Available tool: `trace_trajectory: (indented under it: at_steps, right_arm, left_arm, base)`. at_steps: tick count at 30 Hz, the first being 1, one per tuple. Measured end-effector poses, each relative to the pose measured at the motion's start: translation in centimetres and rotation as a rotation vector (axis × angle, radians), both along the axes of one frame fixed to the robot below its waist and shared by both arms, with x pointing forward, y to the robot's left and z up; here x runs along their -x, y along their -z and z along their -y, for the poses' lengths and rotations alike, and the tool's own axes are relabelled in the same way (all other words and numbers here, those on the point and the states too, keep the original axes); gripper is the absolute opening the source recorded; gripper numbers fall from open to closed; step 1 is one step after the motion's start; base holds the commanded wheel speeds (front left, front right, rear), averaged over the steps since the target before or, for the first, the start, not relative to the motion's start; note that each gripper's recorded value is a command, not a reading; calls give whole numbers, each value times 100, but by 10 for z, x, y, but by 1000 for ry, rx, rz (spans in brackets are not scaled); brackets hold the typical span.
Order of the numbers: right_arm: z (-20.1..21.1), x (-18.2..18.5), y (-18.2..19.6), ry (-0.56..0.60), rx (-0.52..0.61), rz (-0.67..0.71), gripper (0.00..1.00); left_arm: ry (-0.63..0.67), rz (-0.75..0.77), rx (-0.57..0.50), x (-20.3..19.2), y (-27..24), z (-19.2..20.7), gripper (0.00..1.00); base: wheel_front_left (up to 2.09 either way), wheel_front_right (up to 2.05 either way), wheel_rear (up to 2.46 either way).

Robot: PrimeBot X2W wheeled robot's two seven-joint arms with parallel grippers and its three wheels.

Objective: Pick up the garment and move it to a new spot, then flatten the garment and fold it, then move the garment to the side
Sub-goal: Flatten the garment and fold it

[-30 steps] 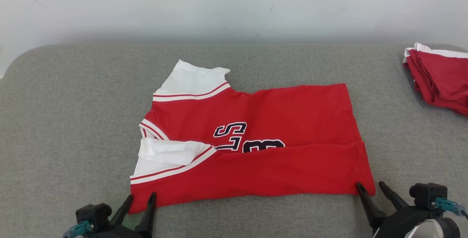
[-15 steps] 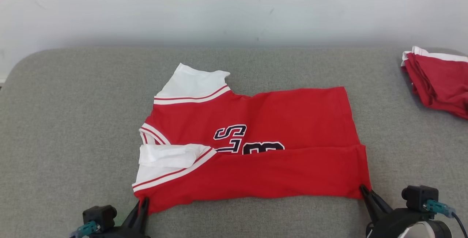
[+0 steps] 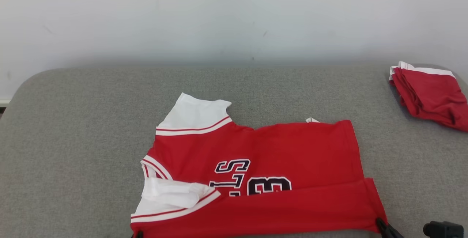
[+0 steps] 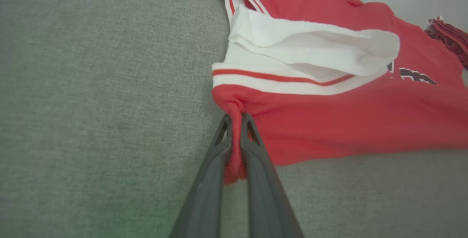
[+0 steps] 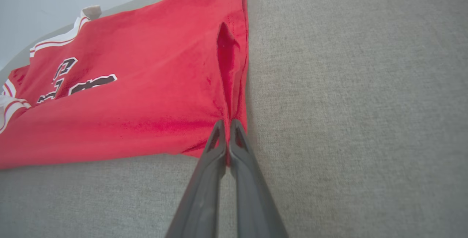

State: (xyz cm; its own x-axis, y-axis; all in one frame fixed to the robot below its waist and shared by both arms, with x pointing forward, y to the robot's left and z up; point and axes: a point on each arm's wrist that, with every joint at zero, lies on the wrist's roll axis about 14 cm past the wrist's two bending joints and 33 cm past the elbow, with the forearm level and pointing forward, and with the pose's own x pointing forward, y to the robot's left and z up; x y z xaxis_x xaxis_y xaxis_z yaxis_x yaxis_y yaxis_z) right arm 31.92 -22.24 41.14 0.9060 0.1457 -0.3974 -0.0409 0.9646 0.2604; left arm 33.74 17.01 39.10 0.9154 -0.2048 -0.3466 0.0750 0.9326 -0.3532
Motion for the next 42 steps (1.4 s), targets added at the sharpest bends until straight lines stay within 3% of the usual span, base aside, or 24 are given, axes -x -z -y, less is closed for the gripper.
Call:
trace_trajectory:
  at_steps: [7,8,9,10,17,24,31,42]
  right_arm:
    - [0,18,3,11,-18,-48,0]
    - [-1,18,3,14,-24,-50,12]
    - [-3,19,5,9,-26,-61,59]
    - [-4,20,5,6,-25,-64,100]
    - [-4,9,-16,15,-24,28,100]
    - [-11,-15,-55,53,-42,251,100]
    - [-27,-22,-66,26,37,393,100]
    - [-42,-24,-72,38,87,436,100]
  left_arm:
    - [-8,-31,5,15,1,-1,0]
    - [-15,-28,0,15,0,-2,0]
    - [-16,-20,-9,15,-1,-3,40]
    - [-20,-10,-7,14,-4,-4,100]
    - [-64,64,-6,6,-23,-10,100]
    - [-133,320,-110,-21,-89,-21,100]
    - [-153,442,-214,-18,-114,-18,100]
    - [-148,406,-258,-10,-96,-15,100]
  base:
    - [0,0,0]
    - [0,0,0]
    - [0,0,0]
    - [0,0,0]
    - [0,0,0]
    - [0,0,0]
    - [0,0,0]
    - [0,0,0]
